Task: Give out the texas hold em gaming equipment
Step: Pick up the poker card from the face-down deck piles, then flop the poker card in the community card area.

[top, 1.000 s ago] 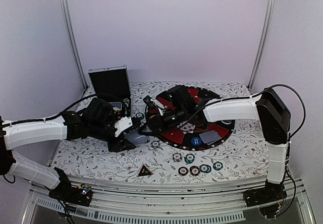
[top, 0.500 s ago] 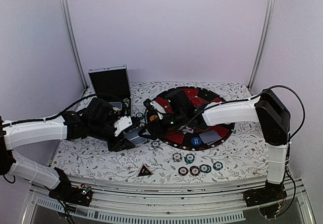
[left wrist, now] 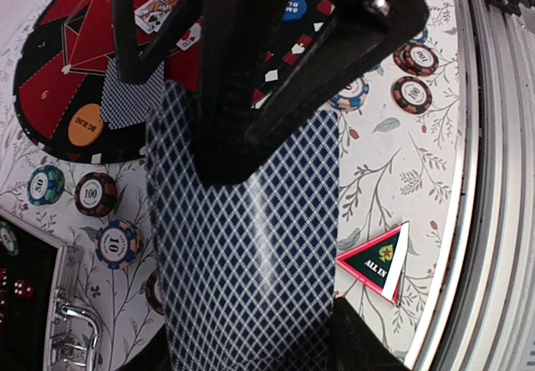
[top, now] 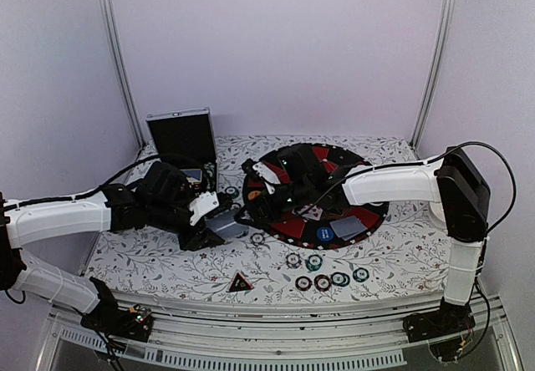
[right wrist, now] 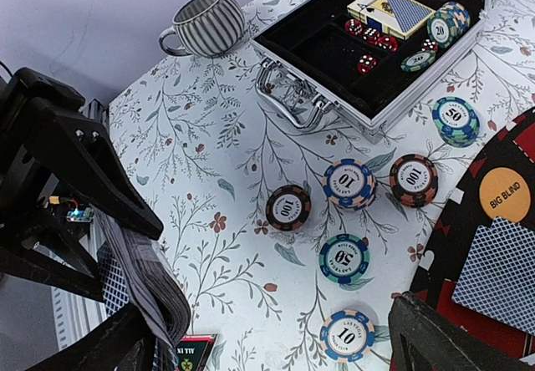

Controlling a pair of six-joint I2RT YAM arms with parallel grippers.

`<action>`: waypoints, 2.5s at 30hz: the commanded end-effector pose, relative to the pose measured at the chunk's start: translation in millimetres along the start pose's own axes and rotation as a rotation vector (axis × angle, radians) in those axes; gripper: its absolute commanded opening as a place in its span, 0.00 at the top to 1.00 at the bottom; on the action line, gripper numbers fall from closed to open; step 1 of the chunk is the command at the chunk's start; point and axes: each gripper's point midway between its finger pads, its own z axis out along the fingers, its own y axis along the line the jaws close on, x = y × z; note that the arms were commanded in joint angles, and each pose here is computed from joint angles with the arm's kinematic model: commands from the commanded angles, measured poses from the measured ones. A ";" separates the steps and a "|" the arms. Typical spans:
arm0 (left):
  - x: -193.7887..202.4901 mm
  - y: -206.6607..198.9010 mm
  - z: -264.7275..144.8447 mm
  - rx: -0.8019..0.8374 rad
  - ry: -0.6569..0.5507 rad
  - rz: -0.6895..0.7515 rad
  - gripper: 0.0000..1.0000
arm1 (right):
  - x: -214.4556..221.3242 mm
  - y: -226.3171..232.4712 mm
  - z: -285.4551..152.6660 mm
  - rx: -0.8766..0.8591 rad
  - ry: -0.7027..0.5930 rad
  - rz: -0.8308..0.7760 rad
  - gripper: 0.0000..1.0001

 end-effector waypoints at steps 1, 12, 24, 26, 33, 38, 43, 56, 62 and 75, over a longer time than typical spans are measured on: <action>-16.9 3.5 -7.9 -0.006 -0.063 0.014 0.53 | -9.2 10.4 -9.7 -0.036 0.003 -0.028 0.01; -15.7 4.2 -6.8 -0.008 -0.058 0.013 0.53 | -23.0 28.2 -16.1 -0.116 -0.018 -0.041 0.30; -15.2 3.7 -6.0 -0.005 -0.056 0.014 0.53 | -24.4 31.3 -24.6 -0.112 0.007 -0.040 0.79; -15.3 3.9 -5.8 -0.005 -0.055 0.013 0.53 | -24.1 33.3 -25.7 -0.120 0.011 -0.041 0.89; -14.9 4.0 -5.8 -0.005 -0.054 0.013 0.53 | -20.4 34.6 -28.5 -0.121 0.038 -0.041 0.97; -14.6 3.4 -5.6 -0.003 -0.053 0.012 0.53 | -23.6 37.6 -36.5 -0.115 0.043 -0.059 0.98; -14.4 3.5 -5.4 -0.001 -0.053 0.012 0.53 | -36.3 48.5 -53.2 -0.156 0.019 -0.086 0.98; -14.5 3.6 -5.7 -0.003 -0.052 0.011 0.53 | -67.6 45.5 -101.0 -0.172 -0.075 -0.107 0.98; -14.6 3.5 -5.6 -0.003 -0.052 0.014 0.53 | -82.0 -51.1 -150.5 0.129 -0.139 -0.114 0.98; -8.5 4.4 -1.9 -0.005 -0.035 0.012 0.53 | -73.9 -293.4 -138.9 0.693 0.060 -0.525 0.98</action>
